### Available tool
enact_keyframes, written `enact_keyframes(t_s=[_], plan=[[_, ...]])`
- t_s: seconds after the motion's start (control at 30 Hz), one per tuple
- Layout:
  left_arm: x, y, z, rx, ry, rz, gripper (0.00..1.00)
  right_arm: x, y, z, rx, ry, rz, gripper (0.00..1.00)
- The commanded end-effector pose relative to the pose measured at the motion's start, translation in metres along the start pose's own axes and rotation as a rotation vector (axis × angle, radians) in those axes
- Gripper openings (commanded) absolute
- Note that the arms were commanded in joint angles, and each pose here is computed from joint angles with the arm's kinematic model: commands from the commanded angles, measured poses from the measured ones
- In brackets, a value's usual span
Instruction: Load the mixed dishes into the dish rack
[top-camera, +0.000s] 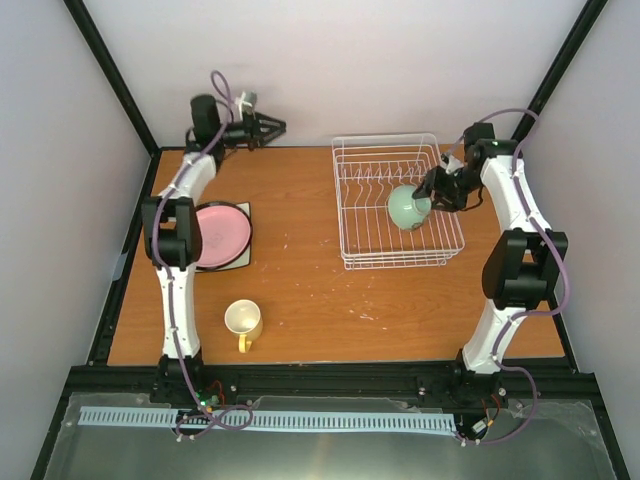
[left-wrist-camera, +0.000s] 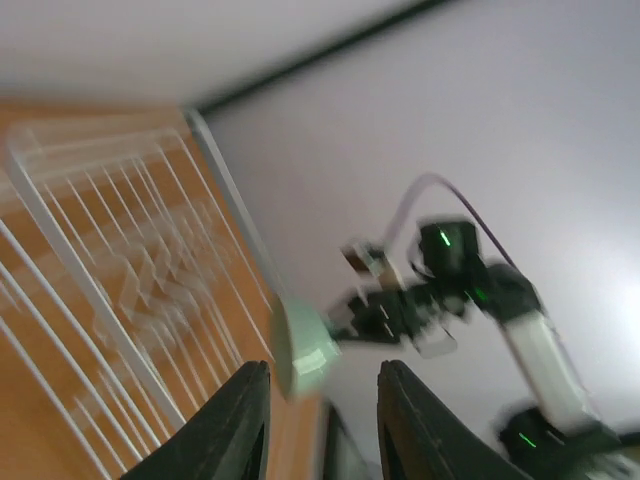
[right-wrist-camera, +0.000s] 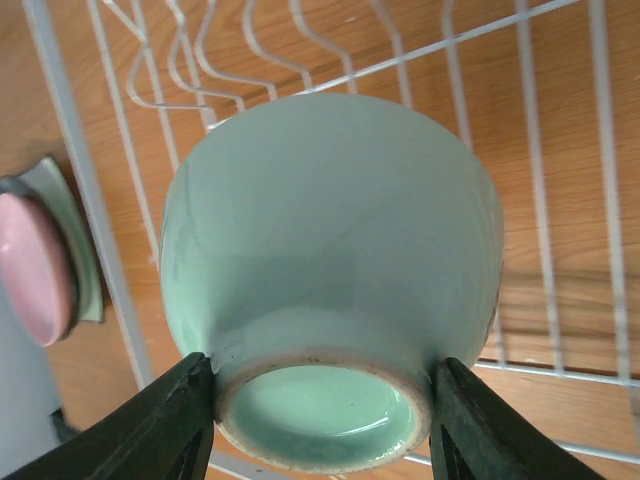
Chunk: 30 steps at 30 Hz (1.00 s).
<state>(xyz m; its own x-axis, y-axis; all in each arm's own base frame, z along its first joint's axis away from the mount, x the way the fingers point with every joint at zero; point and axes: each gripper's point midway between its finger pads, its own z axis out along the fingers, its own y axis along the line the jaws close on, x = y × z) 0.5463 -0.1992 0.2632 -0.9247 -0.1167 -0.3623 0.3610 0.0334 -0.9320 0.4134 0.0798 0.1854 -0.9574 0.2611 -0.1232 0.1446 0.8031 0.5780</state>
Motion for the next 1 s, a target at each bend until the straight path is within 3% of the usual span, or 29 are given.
enact_keyframes(t_s=[0.0, 0.2, 0.57, 0.87, 0.9, 0.97], plan=[[-0.020, -0.018, -0.028, -0.341, -0.079, 0.231, 0.31, -0.004, -0.027, -0.001, 0.188, 0.023, -0.023, 0.03], [0.010, -0.005, -0.067, -0.726, -0.020, 0.338, 0.35, -0.006, -0.038, 0.016, 0.274, 0.059, -0.055, 0.03], [0.088, -0.028, -0.109, -1.149, 0.122, 0.492, 0.39, -0.016, -0.059, 0.036, 0.416, 0.067, -0.099, 0.03], [0.143, -0.062, -0.123, -1.283, 0.180, 0.561, 0.44, -0.024, -0.074, 0.046, 0.479, 0.033, -0.103, 0.03], [0.149, -0.063, -0.127, -1.301, 0.184, 0.562, 0.44, -0.023, -0.074, 0.047, 0.481, 0.036, -0.103, 0.05], [0.163, -0.066, -0.131, -1.329, 0.200, 0.562, 0.45, -0.020, -0.076, 0.050, 0.484, 0.038, -0.101, 0.18]])
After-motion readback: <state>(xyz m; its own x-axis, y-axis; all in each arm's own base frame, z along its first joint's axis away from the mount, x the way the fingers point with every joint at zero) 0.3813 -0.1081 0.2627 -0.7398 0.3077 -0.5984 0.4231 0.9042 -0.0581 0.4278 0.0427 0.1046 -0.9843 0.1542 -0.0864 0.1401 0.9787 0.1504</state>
